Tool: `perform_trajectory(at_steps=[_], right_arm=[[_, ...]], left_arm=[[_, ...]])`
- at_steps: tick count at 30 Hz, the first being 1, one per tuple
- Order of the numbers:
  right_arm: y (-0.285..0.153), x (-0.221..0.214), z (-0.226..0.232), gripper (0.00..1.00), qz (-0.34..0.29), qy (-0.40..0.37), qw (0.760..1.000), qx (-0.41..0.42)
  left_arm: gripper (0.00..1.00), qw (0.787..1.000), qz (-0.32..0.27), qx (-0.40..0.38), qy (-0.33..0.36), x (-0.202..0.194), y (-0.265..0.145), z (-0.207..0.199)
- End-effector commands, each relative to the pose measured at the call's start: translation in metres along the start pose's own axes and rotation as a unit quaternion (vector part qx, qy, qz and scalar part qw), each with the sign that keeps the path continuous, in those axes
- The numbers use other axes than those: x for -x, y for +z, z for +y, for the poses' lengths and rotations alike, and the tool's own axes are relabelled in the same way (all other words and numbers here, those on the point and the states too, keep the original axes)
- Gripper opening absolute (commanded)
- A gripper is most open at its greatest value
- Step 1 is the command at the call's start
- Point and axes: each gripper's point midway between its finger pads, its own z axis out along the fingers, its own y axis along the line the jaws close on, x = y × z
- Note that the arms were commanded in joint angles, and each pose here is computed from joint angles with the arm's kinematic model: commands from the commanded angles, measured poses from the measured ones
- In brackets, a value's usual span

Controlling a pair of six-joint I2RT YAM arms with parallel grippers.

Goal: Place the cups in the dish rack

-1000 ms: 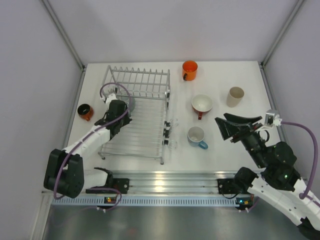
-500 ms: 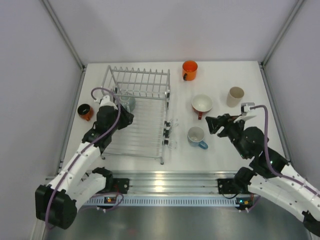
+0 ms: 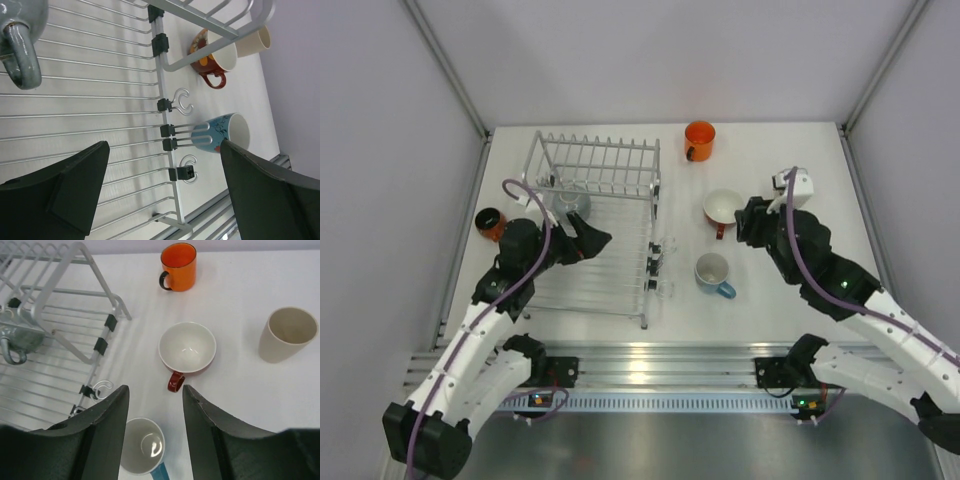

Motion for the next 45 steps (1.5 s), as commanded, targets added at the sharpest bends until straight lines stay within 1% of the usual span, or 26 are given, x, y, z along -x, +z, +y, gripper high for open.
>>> perform_trajectory(at_steps=[1,3,4,6,7,10,12,14,15,18,25,31,37,40,41,43,44,45], right_arm=[[0.012,0.005,-0.015,0.48,0.013,-0.003,0.999,-0.041],[0.024,-0.004,-0.013,0.48,0.034,0.022,0.998,-0.042],[0.032,-0.005,-0.025,0.50,0.040,0.037,0.997,-0.061],[0.043,-0.013,-0.026,0.51,0.065,0.063,0.994,-0.054],[0.056,-0.020,-0.039,0.51,0.081,0.083,0.990,-0.077],[0.079,-0.037,-0.051,0.55,0.117,0.096,0.984,-0.097],[0.093,-0.052,-0.053,0.56,0.144,0.094,0.980,-0.100],[0.105,-0.057,-0.055,0.55,0.148,0.100,0.979,-0.099],[0.112,-0.068,-0.056,0.54,0.161,0.100,0.977,-0.102],[0.127,-0.081,-0.066,0.52,0.175,0.108,0.972,-0.115],[0.152,-0.100,-0.086,0.51,0.181,0.113,0.966,-0.145],[0.173,-0.117,-0.092,0.52,0.198,0.118,0.962,-0.149],[0.188,-0.140,-0.094,0.49,0.221,0.117,0.957,-0.151],[0.190,-0.150,-0.094,0.45,0.230,0.117,0.954,-0.150],[0.191,-0.152,-0.095,0.39,0.231,0.118,0.954,-0.150],[0.191,-0.153,-0.095,0.31,0.231,0.116,0.955,-0.148],[0.191,-0.153,-0.095,0.24,0.230,0.114,0.955,-0.148],[0.191,-0.150,-0.095,0.20,0.225,0.113,0.956,-0.148]], left_arm=[[0.98,0.998,-0.019,-0.054,0.021,0.016,-0.011,-0.028],[0.98,0.997,-0.020,-0.067,0.027,0.017,-0.015,-0.034],[0.98,0.997,-0.021,-0.071,0.030,0.018,-0.017,-0.036],[0.98,0.997,-0.018,-0.074,0.029,0.015,-0.018,-0.036],[0.98,0.996,-0.019,-0.079,0.029,0.015,-0.020,-0.038],[0.97,0.996,-0.021,-0.083,0.022,0.012,-0.023,-0.038],[0.97,0.996,-0.019,-0.082,0.019,0.010,-0.023,-0.037],[0.97,0.996,-0.024,-0.083,0.020,0.010,-0.025,-0.038],[0.97,0.996,-0.026,-0.084,0.020,0.011,-0.026,-0.038],[0.96,0.996,-0.028,-0.082,0.019,0.010,-0.026,-0.036],[0.95,0.995,-0.034,-0.085,0.024,0.013,-0.028,-0.039],[0.94,0.995,-0.029,-0.089,0.016,0.012,-0.028,-0.041],[0.94,0.995,-0.035,-0.093,0.020,0.015,-0.031,-0.044],[0.93,0.994,-0.036,-0.096,0.022,0.015,-0.032,-0.045],[0.92,0.994,-0.036,-0.097,0.023,0.015,-0.033,-0.046],[0.91,0.994,-0.037,-0.100,0.026,0.016,-0.034,-0.047],[0.90,0.994,-0.037,-0.101,0.028,0.015,-0.034,-0.047],[0.90,0.993,-0.040,-0.104,0.031,0.017,-0.036,-0.049]])
